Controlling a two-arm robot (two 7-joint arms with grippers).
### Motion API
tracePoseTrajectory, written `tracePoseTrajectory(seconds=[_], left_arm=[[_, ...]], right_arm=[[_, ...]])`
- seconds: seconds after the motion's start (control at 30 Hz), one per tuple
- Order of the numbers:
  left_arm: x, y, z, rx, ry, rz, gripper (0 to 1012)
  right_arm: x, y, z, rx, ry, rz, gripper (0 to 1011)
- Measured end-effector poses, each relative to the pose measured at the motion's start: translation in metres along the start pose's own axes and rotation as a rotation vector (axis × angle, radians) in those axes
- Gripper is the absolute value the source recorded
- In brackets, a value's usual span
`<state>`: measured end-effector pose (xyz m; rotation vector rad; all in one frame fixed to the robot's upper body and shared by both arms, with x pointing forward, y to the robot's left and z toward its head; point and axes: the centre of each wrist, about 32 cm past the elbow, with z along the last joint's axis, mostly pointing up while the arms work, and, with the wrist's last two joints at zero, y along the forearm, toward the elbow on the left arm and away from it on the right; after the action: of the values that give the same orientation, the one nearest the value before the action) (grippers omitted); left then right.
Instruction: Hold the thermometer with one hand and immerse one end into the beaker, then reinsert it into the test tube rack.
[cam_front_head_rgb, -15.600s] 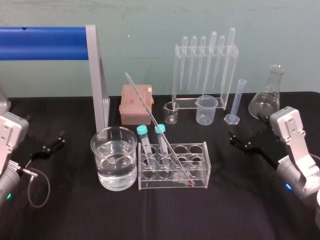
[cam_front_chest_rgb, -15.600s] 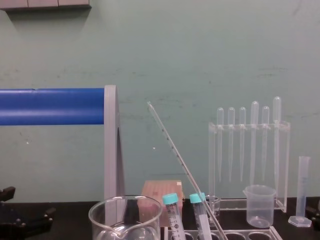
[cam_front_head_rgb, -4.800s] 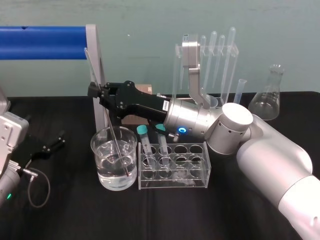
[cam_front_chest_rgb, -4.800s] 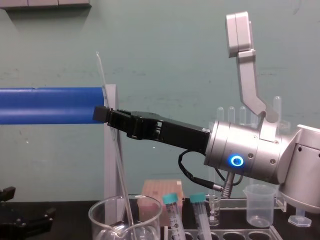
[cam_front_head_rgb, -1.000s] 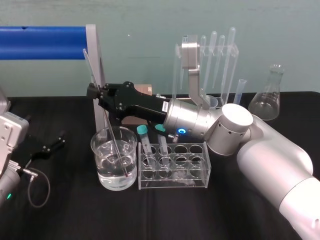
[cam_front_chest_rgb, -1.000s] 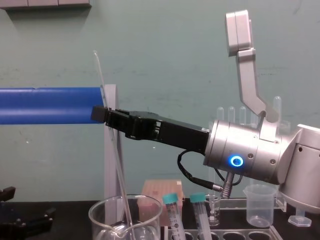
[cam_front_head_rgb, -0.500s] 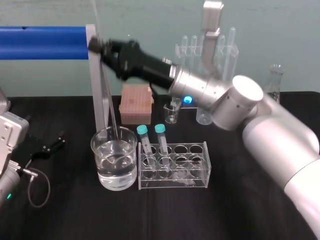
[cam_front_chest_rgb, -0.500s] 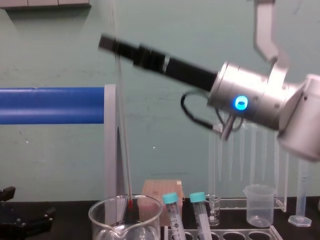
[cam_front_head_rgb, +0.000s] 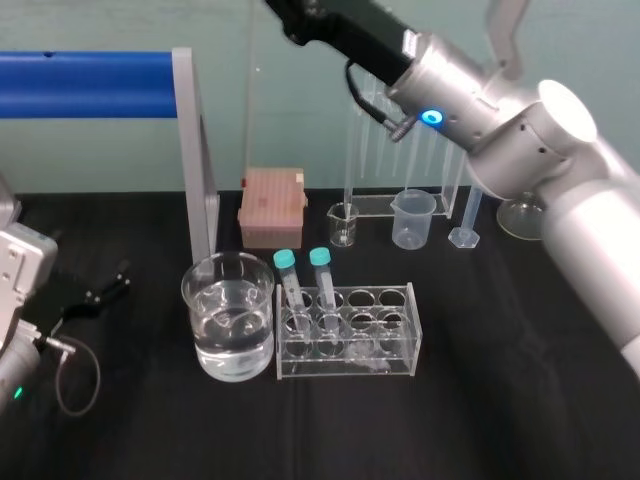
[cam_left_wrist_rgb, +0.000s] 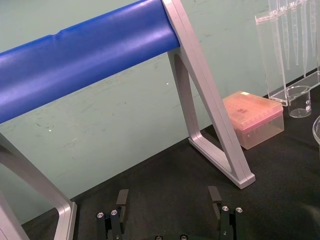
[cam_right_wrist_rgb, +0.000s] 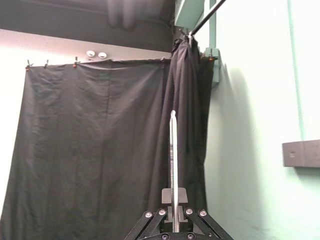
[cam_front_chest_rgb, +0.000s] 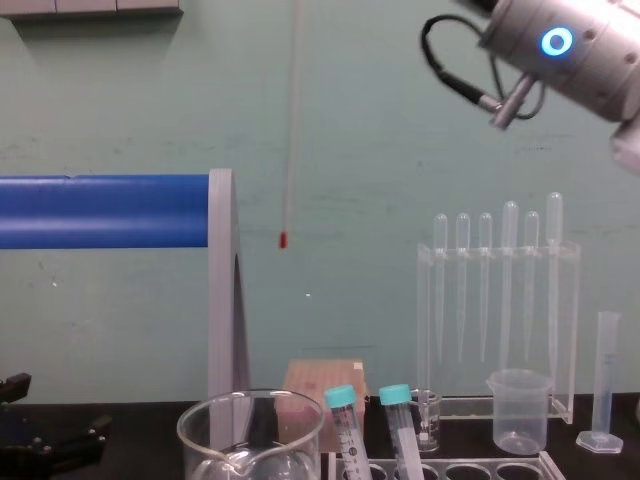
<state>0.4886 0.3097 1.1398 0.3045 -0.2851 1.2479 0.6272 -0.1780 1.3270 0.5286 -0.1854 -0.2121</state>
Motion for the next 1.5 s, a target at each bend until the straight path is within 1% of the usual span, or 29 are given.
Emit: tracePoseTrajectory(seconds=[0.07,0.13,0.17,0.23,0.27,0.33,0.43,0.47,0.5,0.57,0.7,0.83,1.0,1.2,1.33,1.5], left_arm=[[0.0,0.0,0.0,0.0,0.0,0.0,1008],[0.0,0.0,0.0,0.0,0.0,0.0,1008],[0.0,0.0,0.0,0.0,0.0,0.0,1008],[0.0,0.0,0.0,0.0,0.0,0.0,1008],[0.0,0.0,0.0,0.0,0.0,0.0,1008],[0.0,0.0,0.0,0.0,0.0,0.0,1008],[0.0,0.0,0.0,0.0,0.0,0.0,1008],[0.0,0.0,0.0,0.0,0.0,0.0,1008],[0.0,0.0,0.0,0.0,0.0,0.0,1008],[0.0,0.0,0.0,0.0,0.0,0.0,1008],[0.0,0.0,0.0,0.0,0.0,0.0,1008],[0.0,0.0,0.0,0.0,0.0,0.0,1008],[0.0,0.0,0.0,0.0,0.0,0.0,1008],[0.0,0.0,0.0,0.0,0.0,0.0,1008],[0.0,0.0,0.0,0.0,0.0,0.0,1008],[0.0,0.0,0.0,0.0,0.0,0.0,1008]], right_arm=[[-0.0009,-0.006,0.007,-0.006,-0.017,-0.015,58],[-0.0023,-0.012,0.01,-0.016,-0.023,-0.028,57],[-0.0042,-0.019,0.012,-0.03,-0.027,-0.044,57],[-0.0065,-0.026,0.014,-0.044,-0.03,-0.059,57],[-0.0095,-0.033,0.015,-0.061,-0.033,-0.076,57],[-0.013,-0.042,0.016,-0.082,-0.038,-0.095,57],[-0.0208,-0.06,0.015,-0.129,-0.04,-0.134,57],[-0.0248,-0.067,0.014,-0.15,-0.035,-0.156,57],[-0.0248,-0.067,0.014,-0.15,-0.035,-0.156,57],[-0.0322,-0.081,0.009,-0.188,-0.018,-0.194,57],[-0.0397,-0.094,0.003,-0.223,0.008,-0.232,57],[-0.0451,-0.101,-0.004,-0.246,0.032,-0.251,57],[-0.0485,-0.106,-0.012,-0.273,0.046,-0.257,57],[-0.0483,-0.111,-0.024,-0.303,0.042,-0.268,57],[-0.0478,-0.112,-0.027,-0.317,0.038,-0.268,57],[-0.0468,-0.112,-0.03,-0.348,0.029,-0.26,57]])
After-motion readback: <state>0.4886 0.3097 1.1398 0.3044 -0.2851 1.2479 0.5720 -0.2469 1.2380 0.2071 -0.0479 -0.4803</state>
